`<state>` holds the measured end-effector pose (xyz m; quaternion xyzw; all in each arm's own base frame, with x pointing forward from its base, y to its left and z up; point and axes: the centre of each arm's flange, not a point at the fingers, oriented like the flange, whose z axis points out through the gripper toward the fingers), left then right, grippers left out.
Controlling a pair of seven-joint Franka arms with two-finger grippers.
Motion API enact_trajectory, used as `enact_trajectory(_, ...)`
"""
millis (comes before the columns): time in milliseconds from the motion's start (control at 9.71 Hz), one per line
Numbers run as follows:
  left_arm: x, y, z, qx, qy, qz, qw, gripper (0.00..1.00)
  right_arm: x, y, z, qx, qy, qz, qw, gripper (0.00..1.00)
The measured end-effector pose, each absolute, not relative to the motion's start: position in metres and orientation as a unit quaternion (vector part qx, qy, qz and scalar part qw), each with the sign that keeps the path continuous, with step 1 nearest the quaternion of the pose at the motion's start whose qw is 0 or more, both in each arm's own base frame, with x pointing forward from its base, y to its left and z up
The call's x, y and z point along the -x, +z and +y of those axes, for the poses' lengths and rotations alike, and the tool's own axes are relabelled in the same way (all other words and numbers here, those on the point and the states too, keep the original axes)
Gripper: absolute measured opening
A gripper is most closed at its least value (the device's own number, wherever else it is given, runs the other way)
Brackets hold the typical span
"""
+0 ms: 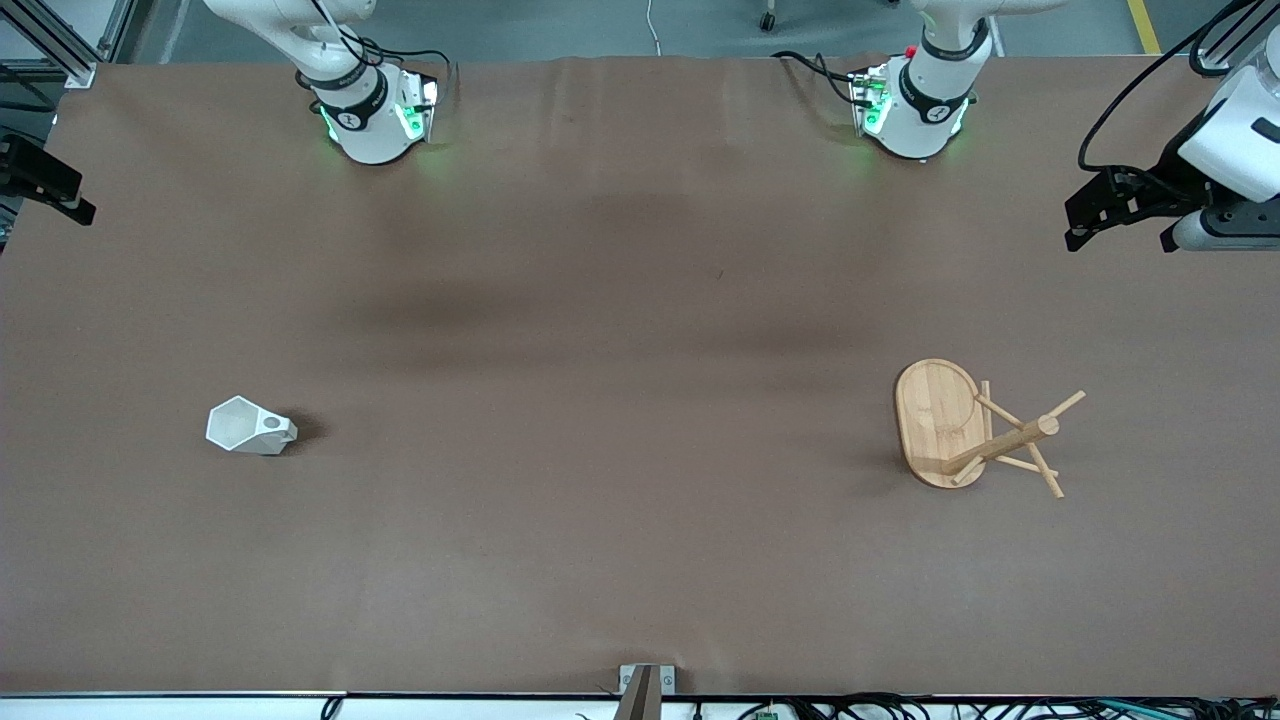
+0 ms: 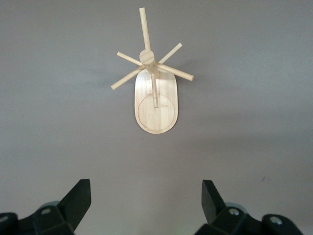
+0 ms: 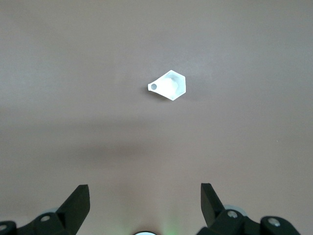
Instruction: Hang cup on rack
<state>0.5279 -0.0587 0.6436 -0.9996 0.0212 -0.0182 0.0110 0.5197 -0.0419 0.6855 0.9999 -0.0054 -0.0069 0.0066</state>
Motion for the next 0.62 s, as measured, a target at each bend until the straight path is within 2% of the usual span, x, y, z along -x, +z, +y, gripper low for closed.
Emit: enact_trajectory(618, -0.5279, 0.6523, -0.0577, 0.999, -0.026, 0.03, 0.012, 1.0, -0.5218, 0.6808, -0.0474, -1.0, -0.011, -0.01, 0.006, 1.0)
